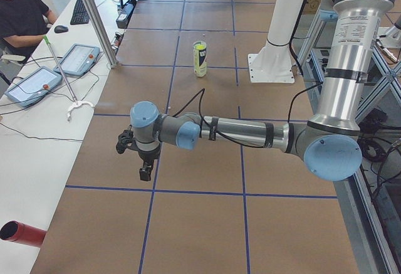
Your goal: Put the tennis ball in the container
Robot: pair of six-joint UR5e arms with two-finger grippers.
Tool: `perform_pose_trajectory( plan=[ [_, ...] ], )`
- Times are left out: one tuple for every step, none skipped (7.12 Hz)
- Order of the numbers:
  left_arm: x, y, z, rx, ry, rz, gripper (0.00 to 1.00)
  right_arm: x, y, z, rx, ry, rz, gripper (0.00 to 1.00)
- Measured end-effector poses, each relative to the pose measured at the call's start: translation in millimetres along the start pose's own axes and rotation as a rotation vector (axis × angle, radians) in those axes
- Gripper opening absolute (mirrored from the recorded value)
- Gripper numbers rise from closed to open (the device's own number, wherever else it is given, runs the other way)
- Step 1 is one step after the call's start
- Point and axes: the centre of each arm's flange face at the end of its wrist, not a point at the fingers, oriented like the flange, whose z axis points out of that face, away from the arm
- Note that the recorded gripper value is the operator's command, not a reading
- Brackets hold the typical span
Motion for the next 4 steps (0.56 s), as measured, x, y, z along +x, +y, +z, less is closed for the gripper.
perform_pose_trajectory(
  plan=[
    [-14,12,0,-0.012,0.018,-0.027,1.00,0,0,0,0.000,0.000,0.000,1.00],
    [-20,19,1,-0.036,0.048,-0.060,1.00,0,0,0,0.000,0.000,0.000,1.00],
    [-23,24,2,-0.073,0.067,-0.098,1.00,0,0,0,0.000,0.000,0.000,1.00],
    [-25,27,4,-0.099,0.074,-0.124,1.00,0,0,0,0.000,0.000,0.000,1.00]
  ],
)
